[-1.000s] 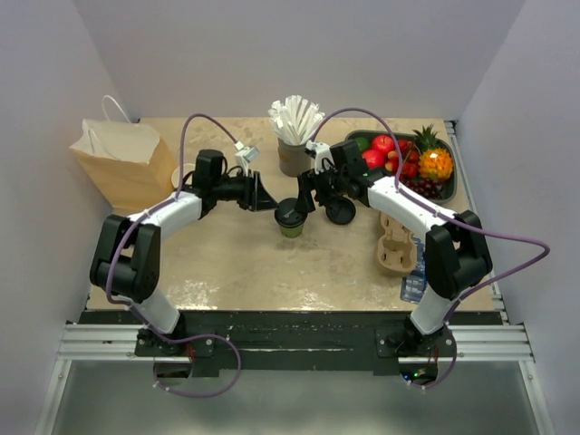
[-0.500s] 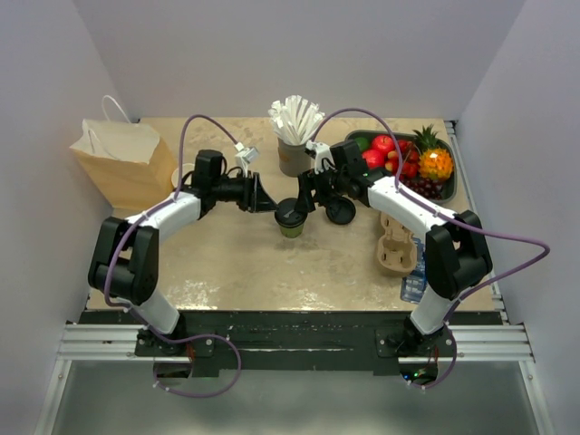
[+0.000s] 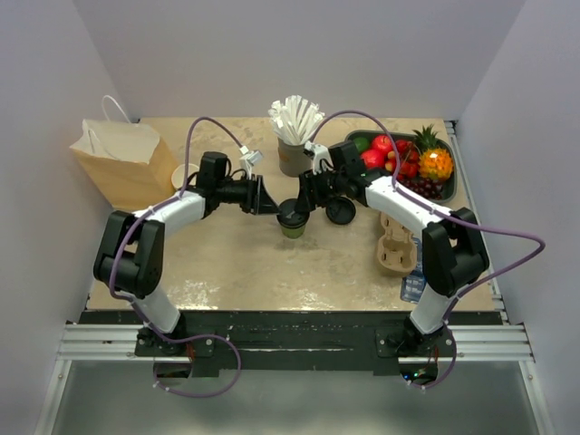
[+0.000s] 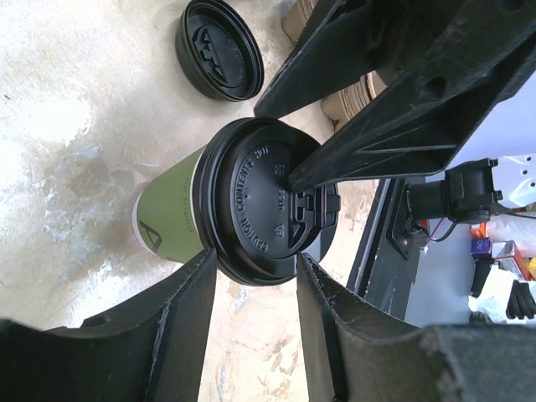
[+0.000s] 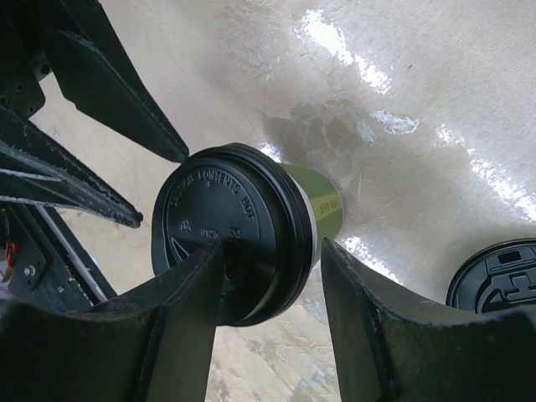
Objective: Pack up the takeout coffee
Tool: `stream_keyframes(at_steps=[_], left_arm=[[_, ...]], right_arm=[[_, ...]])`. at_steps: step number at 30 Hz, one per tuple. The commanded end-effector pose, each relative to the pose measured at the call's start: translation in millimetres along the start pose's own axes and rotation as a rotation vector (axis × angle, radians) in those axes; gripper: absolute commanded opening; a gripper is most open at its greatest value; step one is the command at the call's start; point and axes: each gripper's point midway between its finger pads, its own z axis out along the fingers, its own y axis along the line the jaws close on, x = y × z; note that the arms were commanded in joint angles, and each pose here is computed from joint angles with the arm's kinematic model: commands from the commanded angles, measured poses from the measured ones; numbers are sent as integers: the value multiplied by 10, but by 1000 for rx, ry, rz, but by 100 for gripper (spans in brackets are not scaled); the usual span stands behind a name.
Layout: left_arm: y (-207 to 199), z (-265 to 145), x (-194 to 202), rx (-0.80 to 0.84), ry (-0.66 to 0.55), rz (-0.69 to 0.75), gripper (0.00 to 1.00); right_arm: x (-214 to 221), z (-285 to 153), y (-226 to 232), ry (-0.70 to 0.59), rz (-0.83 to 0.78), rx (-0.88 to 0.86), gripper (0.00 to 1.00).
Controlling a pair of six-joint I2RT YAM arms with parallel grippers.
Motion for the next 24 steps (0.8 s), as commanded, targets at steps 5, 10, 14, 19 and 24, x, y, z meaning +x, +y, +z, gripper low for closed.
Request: stream_keyframes(at_steps=[5,10,14,19,24], left_arm=[[-120,74,-211,52,-24,45,47],[-129,72,-232,53,-26,47,47],[-137,73,-254,55,-29,50,47],[-104,119,-254,51,-22,48,47],[-15,161,-224,23,-13,28,47]], right_arm=[[-143,45,75,-24,-1,-45,48],[-143,64,96,-17,7,-61,43],[-89,65,45,-6,43,-62,42],[-63,79,25,-1,60,-64,41],[-16,90,-3,4,84,-56,51]])
